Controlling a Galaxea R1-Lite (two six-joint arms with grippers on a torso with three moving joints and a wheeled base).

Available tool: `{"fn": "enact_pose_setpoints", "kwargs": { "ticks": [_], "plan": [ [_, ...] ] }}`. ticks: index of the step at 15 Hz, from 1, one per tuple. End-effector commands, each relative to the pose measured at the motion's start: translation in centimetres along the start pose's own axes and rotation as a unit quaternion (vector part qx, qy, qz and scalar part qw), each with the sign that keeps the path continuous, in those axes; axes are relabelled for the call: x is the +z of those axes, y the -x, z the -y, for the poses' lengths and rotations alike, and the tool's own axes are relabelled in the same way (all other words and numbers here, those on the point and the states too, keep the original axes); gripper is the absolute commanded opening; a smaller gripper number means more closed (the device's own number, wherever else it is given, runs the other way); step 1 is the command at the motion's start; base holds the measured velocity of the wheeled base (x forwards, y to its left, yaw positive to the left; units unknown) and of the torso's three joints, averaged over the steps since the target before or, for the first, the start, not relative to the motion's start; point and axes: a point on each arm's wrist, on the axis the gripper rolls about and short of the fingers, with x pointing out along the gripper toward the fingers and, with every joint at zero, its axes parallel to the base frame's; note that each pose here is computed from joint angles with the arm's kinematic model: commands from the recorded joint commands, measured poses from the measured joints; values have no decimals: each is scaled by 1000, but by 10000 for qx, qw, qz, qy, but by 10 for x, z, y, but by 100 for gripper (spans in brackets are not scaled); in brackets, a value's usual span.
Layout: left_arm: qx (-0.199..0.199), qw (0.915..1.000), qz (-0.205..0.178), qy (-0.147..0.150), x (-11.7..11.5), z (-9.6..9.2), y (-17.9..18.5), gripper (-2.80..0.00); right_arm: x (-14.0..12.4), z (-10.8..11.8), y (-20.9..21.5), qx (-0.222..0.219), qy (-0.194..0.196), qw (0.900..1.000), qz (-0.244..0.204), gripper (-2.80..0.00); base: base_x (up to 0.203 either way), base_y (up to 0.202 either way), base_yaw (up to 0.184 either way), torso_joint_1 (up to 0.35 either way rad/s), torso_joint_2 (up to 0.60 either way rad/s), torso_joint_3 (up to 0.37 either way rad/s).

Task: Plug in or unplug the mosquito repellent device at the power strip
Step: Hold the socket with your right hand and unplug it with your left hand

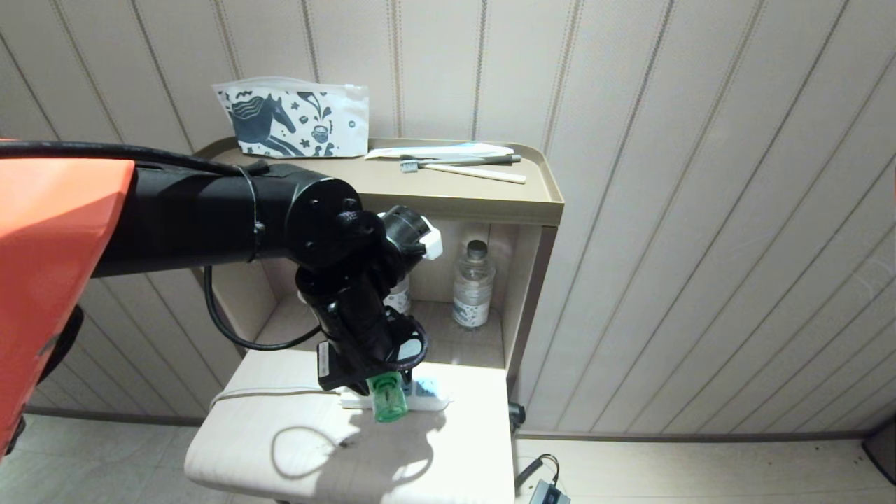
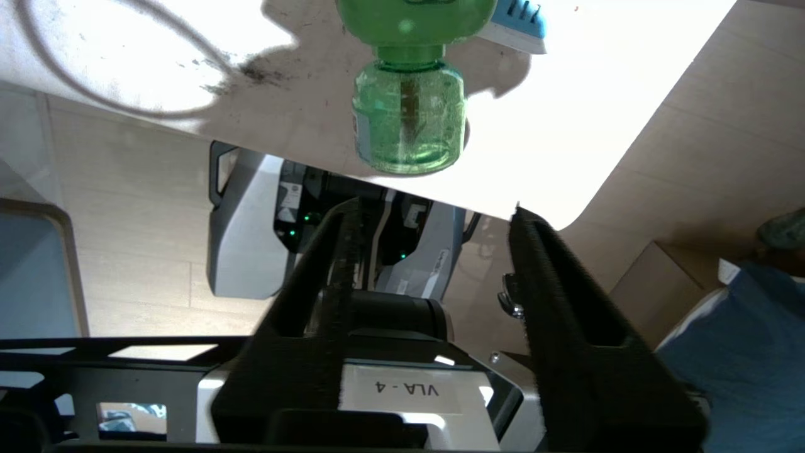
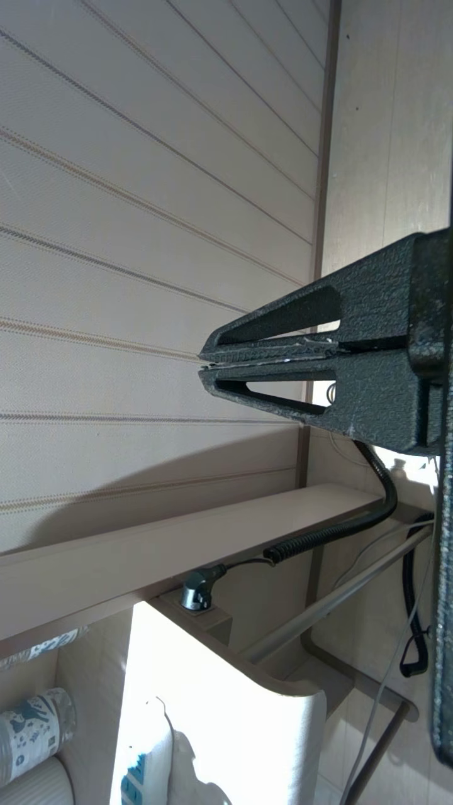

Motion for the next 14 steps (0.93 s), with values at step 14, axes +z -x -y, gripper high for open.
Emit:
{"fn": "enact_pose_setpoints", "kwargs": {
  "ticks": [14],
  "plan": [
    [602, 9982, 16, 82, 42, 2, -71, 0, 0, 0, 0, 3, -13, 10000, -6, -280, 0, 0, 0, 0, 0, 0]
  ]
}}
